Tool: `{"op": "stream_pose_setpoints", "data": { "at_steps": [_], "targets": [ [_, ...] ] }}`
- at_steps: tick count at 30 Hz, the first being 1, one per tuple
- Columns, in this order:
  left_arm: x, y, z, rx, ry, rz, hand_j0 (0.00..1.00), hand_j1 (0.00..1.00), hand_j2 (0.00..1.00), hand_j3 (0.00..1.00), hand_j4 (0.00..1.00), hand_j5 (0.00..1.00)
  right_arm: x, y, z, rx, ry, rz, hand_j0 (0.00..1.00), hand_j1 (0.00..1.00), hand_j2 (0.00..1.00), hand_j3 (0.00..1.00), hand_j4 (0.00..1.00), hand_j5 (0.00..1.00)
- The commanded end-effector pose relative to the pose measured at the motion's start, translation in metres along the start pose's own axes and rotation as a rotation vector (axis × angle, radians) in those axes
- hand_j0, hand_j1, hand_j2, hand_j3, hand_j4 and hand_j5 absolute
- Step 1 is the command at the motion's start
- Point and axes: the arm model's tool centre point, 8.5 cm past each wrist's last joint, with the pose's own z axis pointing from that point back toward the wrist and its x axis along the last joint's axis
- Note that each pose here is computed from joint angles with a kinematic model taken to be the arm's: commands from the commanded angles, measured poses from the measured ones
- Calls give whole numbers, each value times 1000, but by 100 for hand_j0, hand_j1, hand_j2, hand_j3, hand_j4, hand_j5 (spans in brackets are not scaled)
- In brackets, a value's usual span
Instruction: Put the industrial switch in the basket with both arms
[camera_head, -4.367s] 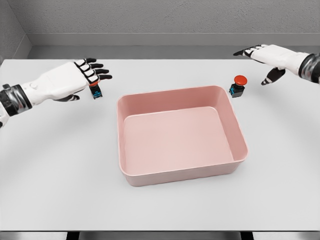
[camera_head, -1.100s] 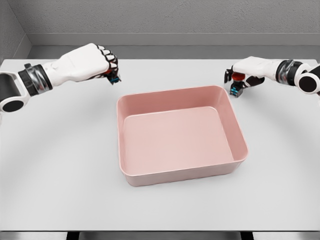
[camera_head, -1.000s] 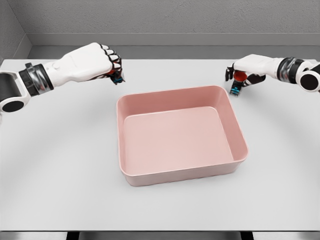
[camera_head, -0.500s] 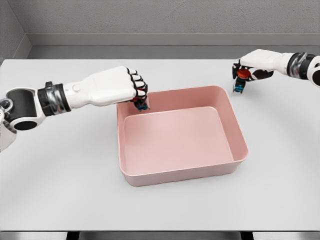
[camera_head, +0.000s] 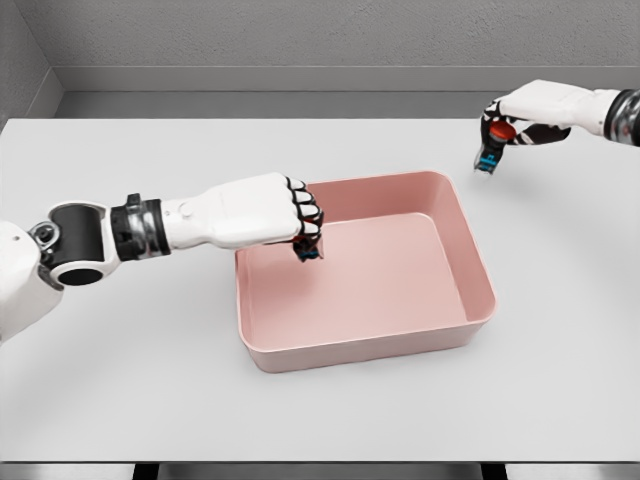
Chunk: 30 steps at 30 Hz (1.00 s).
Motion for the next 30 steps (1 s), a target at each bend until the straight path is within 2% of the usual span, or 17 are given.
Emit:
{"op": "stream_pose_setpoints", "data": {
  "at_steps": [1,2,4,5,15,21,22,26,30],
  "targets": [
    [1,1,-3,6,-4,6,35,35,35,35,35,35,4,-5,3,-15,-17,6,45,45,45,45,45,45],
    [1,1,-3,9,-5,11,41,41,41,41,41,41,4,-6,5,-15,-18,11,45,45,45,45,45,45],
    [2,3,-3,16,-7,11,73,73,73,73,73,73,11,-10,7,-20,-41,29,45,45,45,45,45,45],
    [2,4,-3,16,-8,9,82,82,82,82,82,82,17,-12,7,-25,-60,38,45,45,45,45,45,45],
    [2,4,-1,17,-9,7,83,83,83,83,83,83,30,-22,24,-34,-107,84,43,43,43,43,43,43],
    [2,5,0,22,-8,9,83,83,83,83,83,83,50,-26,22,-29,-164,116,43,43,43,43,43,43],
    [2,5,0,23,-7,9,86,86,86,86,86,86,48,-27,28,-24,-159,121,43,43,43,43,43,43],
    [1,7,1,29,-6,17,86,86,86,86,86,86,45,-33,35,-34,-147,122,43,43,43,43,43,43],
    [2,13,19,13,-4,6,86,86,86,86,86,86,58,-35,33,-23,-184,143,43,43,43,43,43,43]
  ]
}}
